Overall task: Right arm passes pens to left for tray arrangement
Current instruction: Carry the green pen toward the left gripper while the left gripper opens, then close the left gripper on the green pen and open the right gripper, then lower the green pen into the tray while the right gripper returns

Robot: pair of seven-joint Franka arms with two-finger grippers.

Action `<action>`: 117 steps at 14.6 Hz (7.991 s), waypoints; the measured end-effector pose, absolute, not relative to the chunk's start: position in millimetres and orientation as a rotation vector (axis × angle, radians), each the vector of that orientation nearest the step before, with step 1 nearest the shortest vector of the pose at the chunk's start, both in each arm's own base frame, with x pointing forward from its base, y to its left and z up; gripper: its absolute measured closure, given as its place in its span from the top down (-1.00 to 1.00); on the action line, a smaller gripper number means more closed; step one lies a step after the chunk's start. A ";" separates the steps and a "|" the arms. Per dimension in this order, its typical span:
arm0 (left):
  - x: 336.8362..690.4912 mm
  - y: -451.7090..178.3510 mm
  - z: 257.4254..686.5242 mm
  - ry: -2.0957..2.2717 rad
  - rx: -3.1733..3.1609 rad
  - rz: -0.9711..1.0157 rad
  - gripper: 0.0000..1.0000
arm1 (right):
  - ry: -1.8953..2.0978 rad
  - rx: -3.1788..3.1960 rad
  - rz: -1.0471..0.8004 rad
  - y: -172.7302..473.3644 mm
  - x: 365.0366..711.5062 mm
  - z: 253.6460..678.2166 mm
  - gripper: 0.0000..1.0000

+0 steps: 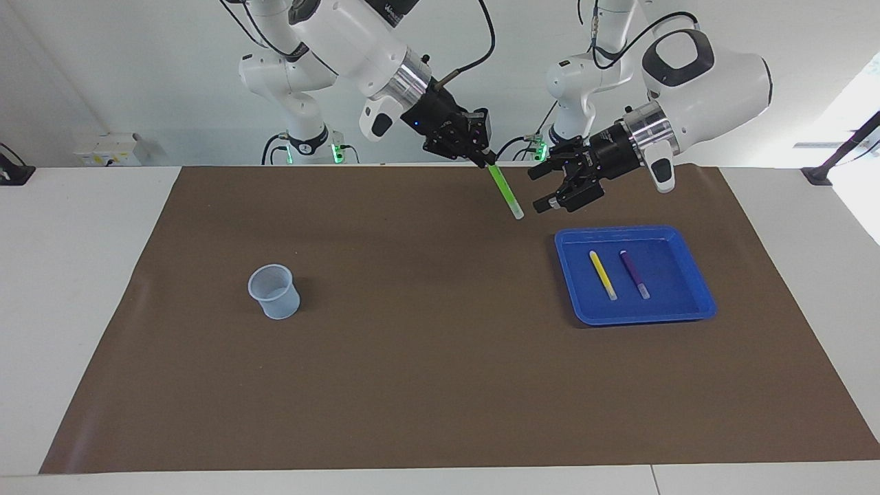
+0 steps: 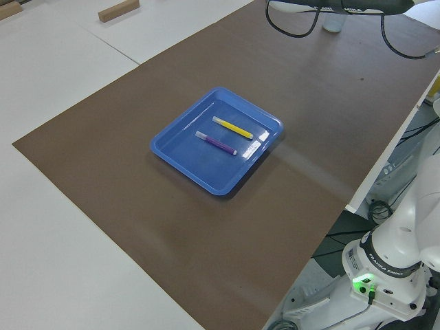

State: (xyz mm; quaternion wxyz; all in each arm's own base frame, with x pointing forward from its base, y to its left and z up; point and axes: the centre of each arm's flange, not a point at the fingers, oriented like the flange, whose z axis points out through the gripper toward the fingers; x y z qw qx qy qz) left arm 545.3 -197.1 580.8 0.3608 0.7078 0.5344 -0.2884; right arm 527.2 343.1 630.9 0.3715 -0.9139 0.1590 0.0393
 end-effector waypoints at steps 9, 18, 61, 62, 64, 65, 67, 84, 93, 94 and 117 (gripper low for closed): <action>543.4 -188.5 556.7 1.363 1.759 -0.843 1.00 | 0.379 -2.350 0.115 361.2 515.1 632.6 -0.66; 539.2 -190.9 554.9 1.322 1.789 -0.869 0.33 | 0.377 -2.348 0.110 362.3 514.6 633.4 -0.66; 534.6 -191.1 561.6 1.285 1.818 -0.837 -0.58 | 0.392 -2.339 0.070 357.2 520.6 636.8 -0.66; 534.6 -191.1 561.6 1.285 1.818 -0.837 -0.58 | 0.392 -2.339 0.070 357.2 520.6 636.8 -0.66; 534.5 -191.1 561.7 1.285 1.818 -0.836 -0.58 | 0.392 -2.339 0.070 357.2 520.6 636.8 -0.66; 534.5 -191.0 561.6 1.285 1.818 -0.836 -0.58 | 0.392 -2.340 0.070 357.5 520.5 636.8 -0.66; 534.3 -191.0 561.3 1.286 1.818 -0.836 -0.58 | 0.390 -2.341 0.069 357.9 520.2 636.7 -0.66; 537.6 -189.1 564.7 1.324 1.782 -0.803 -0.64 | 0.379 -2.351 0.086 363.3 516.8 632.7 -0.37; 542.0 -186.4 568.0 1.354 1.754 -0.771 -0.65 | 0.365 -2.357 0.103 372.2 511.2 629.1 1.00; 542.6 -185.5 568.2 1.356 1.751 -0.766 -0.65 | 0.364 -2.361 0.100 371.9 511.5 628.8 1.00; 551.1 62.4 395.7 0.764 2.698 -0.472 -0.65 | 0.182 -2.949 -0.190 199.2 574.2 601.6 1.00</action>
